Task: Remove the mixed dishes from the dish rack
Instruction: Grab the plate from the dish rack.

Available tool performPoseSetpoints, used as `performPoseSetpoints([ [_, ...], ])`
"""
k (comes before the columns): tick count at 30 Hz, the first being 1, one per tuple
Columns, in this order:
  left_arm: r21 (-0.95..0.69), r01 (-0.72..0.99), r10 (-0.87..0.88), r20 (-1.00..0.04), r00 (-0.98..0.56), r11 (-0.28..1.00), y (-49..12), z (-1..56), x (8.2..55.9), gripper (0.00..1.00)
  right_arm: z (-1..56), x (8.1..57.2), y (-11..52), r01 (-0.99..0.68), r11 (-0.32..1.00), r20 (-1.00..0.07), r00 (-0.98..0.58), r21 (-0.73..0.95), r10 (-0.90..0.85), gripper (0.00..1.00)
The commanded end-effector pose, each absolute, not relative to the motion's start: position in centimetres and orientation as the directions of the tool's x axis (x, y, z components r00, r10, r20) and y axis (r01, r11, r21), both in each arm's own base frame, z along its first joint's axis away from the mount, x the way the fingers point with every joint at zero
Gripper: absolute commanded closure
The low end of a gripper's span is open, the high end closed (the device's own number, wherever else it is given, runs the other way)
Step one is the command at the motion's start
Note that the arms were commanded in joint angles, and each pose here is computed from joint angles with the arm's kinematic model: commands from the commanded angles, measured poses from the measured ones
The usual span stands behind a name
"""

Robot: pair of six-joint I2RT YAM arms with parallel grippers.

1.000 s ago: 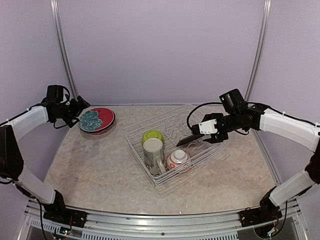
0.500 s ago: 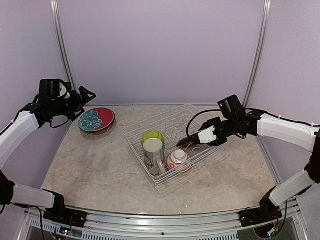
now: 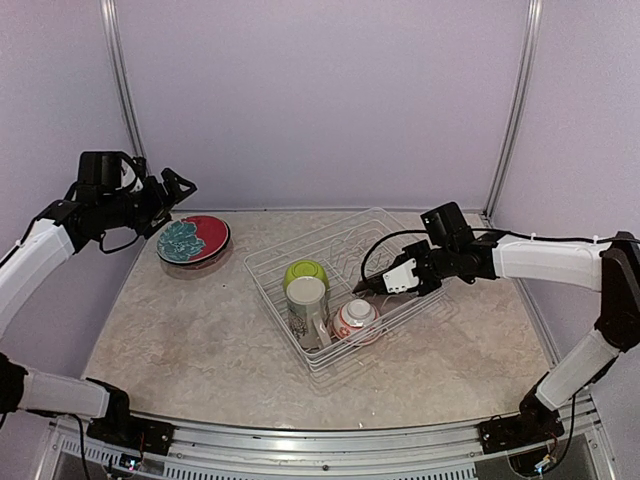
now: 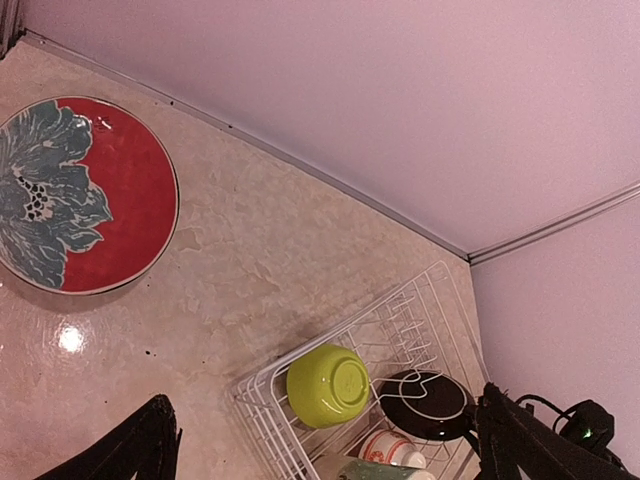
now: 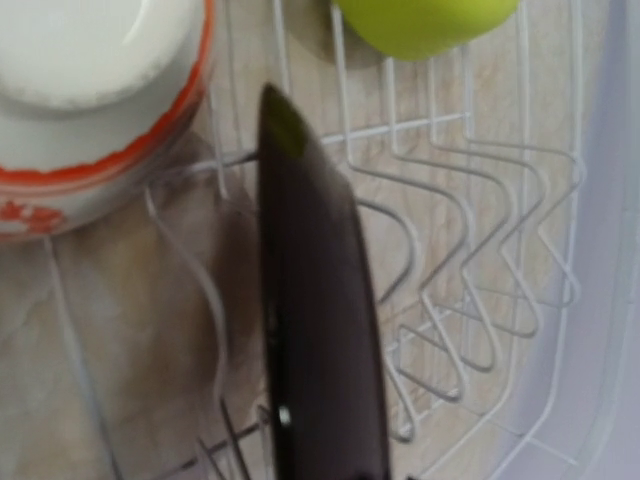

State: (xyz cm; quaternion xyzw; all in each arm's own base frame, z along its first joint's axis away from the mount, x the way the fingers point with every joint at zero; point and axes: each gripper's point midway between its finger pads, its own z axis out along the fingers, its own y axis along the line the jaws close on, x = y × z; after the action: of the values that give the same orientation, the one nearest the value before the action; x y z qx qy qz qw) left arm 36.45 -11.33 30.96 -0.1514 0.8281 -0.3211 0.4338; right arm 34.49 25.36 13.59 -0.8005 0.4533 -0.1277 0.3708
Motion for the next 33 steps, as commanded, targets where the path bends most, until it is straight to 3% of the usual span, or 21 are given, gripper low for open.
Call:
performPoseSetpoints([
  [1, -0.644, 0.05, -0.517, -0.654, -0.552, 0.763, -11.3, 32.8, 35.6, 0.01, 12.3, 35.1, 26.0, -0.624, -0.332, -0.094, 0.548, -0.708, -0.831, 0.71],
  [13, -0.637, 0.054, -0.502, -0.653, -0.567, 0.769, -12.2, 32.6, 35.6, 0.01, 12.1, 35.2, 25.9, -0.587, -0.323, -0.028, 0.509, -0.742, -0.86, 1.0],
  [23, -0.634, 0.058, -0.498, -0.656, -0.567, 0.771, -12.8, 32.6, 36.0, 0.01, 14.8, 34.5, 25.9, -0.446, -0.25, 0.0, 0.489, -0.86, -0.872, 1.0],
  [33, -0.646, 0.071, -0.49, -0.64, -0.592, 0.76, -13.8, 31.8, 36.6, 0.01, 19.1, 34.0, 26.3, -0.396, -0.121, -0.092, 0.476, -0.91, -0.874, 1.0],
])
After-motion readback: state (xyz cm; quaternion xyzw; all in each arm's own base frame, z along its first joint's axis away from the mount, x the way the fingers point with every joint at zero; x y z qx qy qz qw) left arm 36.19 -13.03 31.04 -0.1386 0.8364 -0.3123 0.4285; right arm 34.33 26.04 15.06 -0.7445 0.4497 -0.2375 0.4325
